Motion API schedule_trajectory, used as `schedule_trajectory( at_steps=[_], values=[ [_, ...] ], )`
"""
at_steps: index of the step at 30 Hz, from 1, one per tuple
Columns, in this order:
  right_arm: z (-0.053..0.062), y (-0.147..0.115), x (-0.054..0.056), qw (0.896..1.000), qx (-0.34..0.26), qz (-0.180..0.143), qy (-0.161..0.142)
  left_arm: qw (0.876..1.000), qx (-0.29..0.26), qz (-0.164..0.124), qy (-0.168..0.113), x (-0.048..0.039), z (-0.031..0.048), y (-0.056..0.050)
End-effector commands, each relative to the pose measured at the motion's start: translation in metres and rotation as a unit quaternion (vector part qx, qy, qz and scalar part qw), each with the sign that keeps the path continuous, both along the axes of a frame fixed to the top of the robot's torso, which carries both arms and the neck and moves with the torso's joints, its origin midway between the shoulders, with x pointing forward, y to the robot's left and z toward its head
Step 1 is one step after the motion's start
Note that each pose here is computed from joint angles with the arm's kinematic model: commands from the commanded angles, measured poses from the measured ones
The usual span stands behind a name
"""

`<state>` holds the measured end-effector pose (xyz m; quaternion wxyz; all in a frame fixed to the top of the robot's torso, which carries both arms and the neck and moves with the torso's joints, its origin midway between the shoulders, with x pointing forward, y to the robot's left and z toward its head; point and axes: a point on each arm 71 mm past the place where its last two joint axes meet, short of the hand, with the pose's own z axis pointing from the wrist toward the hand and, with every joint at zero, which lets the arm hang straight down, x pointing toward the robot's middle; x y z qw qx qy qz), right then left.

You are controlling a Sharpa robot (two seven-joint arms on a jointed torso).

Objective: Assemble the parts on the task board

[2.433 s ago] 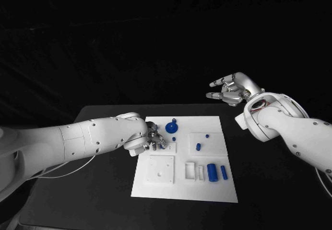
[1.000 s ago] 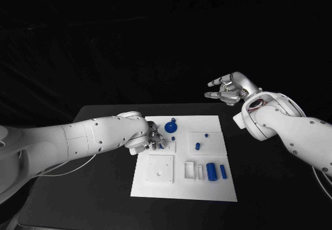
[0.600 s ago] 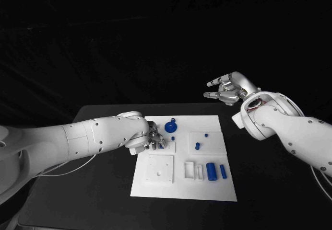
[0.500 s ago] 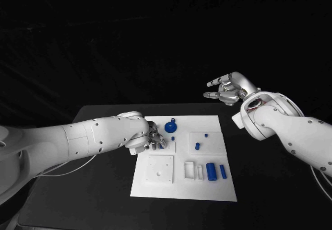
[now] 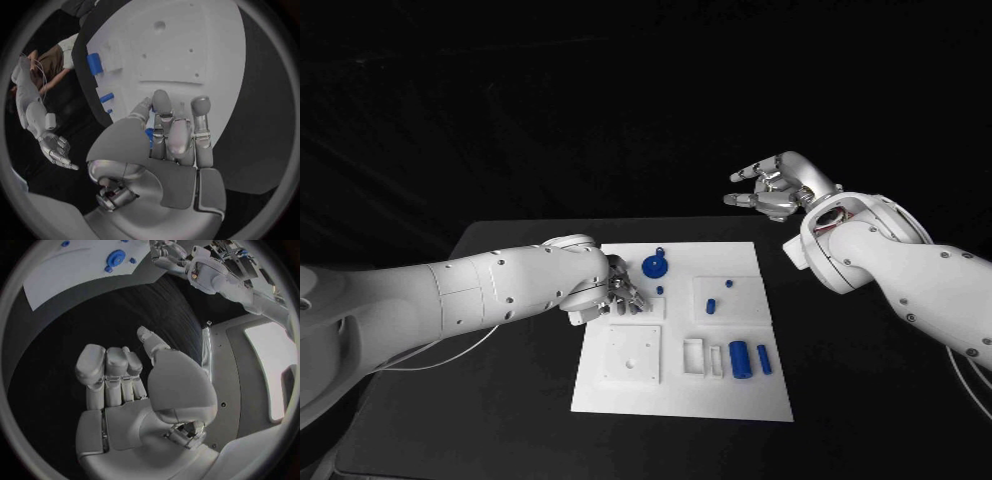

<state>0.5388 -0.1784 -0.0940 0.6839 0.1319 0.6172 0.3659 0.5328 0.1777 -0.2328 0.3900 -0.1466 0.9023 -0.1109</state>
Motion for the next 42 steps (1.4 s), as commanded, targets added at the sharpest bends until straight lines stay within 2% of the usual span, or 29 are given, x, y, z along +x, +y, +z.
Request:
schedule_trajectory(
  at_steps=[1,10,17,21,27,30,34,35,37,39,42],
  values=[
    [0.000,0.000,0.000,1.000,-0.002,0.003,0.002,1.000,0.002,-0.002,-0.005,0.0004,0.0003,0.001],
    [-0.001,-0.002,0.001,1.000,0.000,0.000,0.004,1.000,-0.002,0.003,-0.011,0.0003,0.0009,0.008],
    [-0.002,-0.004,0.001,1.000,0.001,-0.003,0.005,1.000,-0.010,0.000,-0.005,-0.0028,0.0020,0.015],
    [-0.003,-0.006,0.002,1.000,0.001,-0.005,0.006,1.000,-0.016,0.001,-0.005,-0.0033,0.0055,0.018],
    [-0.004,-0.008,0.002,1.000,0.002,-0.007,0.007,0.999,-0.047,0.016,-0.001,0.0003,0.0168,0.022],
    [-0.004,-0.009,0.002,1.000,0.002,-0.008,0.008,0.998,-0.061,0.028,-0.009,0.0066,0.0263,0.027],
    [-0.004,-0.010,0.002,1.000,0.002,-0.008,0.008,0.996,-0.077,0.043,-0.018,0.0191,0.0404,0.037],
    [-0.004,-0.010,0.002,1.000,0.002,-0.009,0.008,0.995,-0.082,0.048,-0.019,0.0250,0.0461,0.042],
    [-0.004,-0.010,0.002,1.000,0.002,-0.009,0.008,0.995,-0.085,0.051,-0.021,0.0303,0.0509,0.046],
    [-0.004,-0.010,0.002,1.000,0.003,-0.008,0.008,0.994,-0.086,0.058,-0.026,0.0404,0.0587,0.055],
    [-0.004,-0.010,0.002,1.000,0.003,-0.007,0.008,0.994,-0.085,0.067,-0.030,0.0511,0.0647,0.063]
  ],
)
